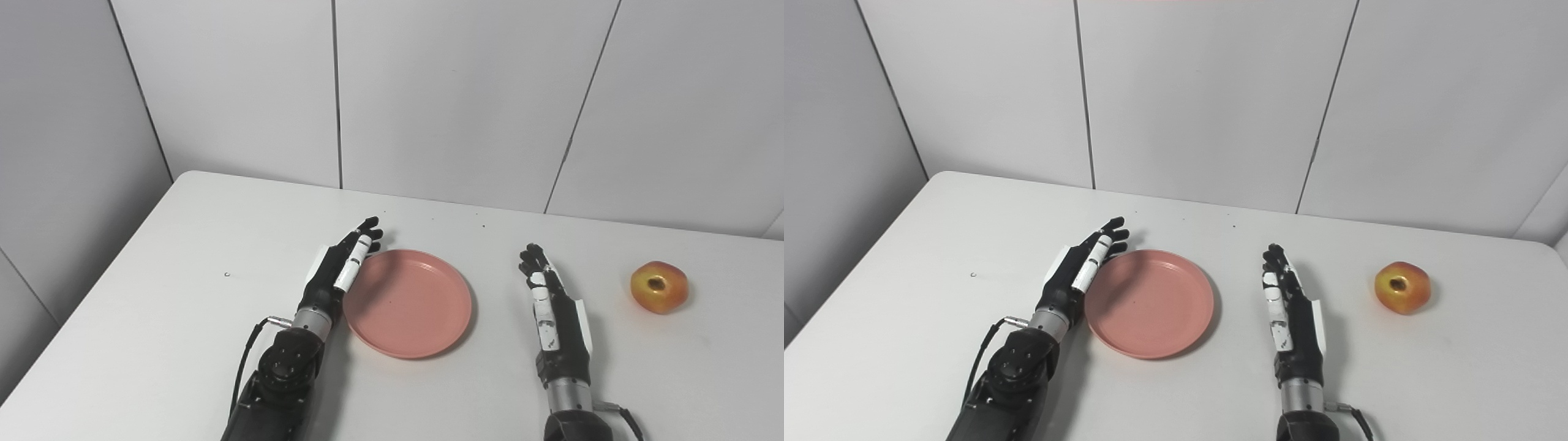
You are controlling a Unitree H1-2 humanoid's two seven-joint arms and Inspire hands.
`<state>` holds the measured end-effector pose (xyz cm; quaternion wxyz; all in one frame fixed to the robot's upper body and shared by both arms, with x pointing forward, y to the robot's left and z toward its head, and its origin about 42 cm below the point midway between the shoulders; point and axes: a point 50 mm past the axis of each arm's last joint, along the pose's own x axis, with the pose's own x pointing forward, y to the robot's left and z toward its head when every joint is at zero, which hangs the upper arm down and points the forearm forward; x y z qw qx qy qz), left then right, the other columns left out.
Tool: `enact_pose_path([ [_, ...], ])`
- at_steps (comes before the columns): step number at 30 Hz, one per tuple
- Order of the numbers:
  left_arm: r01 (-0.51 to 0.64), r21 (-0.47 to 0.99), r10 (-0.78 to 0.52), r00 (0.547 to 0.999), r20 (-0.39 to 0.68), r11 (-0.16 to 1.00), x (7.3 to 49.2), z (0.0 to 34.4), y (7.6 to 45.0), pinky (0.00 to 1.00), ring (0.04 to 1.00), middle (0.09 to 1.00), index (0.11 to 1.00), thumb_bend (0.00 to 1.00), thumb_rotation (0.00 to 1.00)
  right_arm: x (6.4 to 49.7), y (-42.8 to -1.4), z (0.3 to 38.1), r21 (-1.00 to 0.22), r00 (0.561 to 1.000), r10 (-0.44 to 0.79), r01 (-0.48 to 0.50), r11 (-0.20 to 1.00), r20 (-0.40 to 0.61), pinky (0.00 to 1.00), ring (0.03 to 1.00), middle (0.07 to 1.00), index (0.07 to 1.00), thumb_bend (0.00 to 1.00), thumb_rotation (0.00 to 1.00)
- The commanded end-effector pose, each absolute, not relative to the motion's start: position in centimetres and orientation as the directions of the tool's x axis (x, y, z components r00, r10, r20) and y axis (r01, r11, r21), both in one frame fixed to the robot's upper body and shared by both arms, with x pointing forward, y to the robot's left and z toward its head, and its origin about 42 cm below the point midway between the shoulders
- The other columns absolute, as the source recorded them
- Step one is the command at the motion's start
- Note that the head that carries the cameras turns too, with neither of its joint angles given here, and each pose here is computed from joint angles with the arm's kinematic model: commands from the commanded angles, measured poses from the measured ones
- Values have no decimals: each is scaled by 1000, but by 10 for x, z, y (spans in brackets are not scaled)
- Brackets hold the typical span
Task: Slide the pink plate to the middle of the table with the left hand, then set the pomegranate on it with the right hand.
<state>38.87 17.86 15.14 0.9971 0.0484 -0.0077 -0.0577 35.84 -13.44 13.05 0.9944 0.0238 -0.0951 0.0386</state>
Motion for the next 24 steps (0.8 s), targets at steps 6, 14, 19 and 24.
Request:
enact_pose_path([
  [6, 135, 60, -138, 988, 68, 989, 386, 161, 168, 849, 883, 890, 879, 253, 998, 352, -125, 123, 49, 985, 66, -75, 996, 158, 964, 914, 896, 889, 615, 948],
  [14, 143, 63, -148, 986, 77, 988, 380, 158, 161, 814, 861, 866, 850, 263, 916, 354, -120, 124, 42, 987, 56, -64, 997, 152, 950, 902, 887, 878, 621, 948],
  [19, 152, 23, -153, 985, 73, 988, 378, 156, 159, 821, 865, 867, 856, 263, 930, 354, -119, 125, 42, 987, 54, -61, 997, 152, 941, 896, 885, 876, 616, 949],
  [24, 165, -6, -164, 984, 66, 986, 377, 157, 157, 833, 876, 875, 867, 268, 971, 355, -119, 126, 36, 986, 58, -64, 997, 154, 948, 897, 885, 878, 622, 956],
])
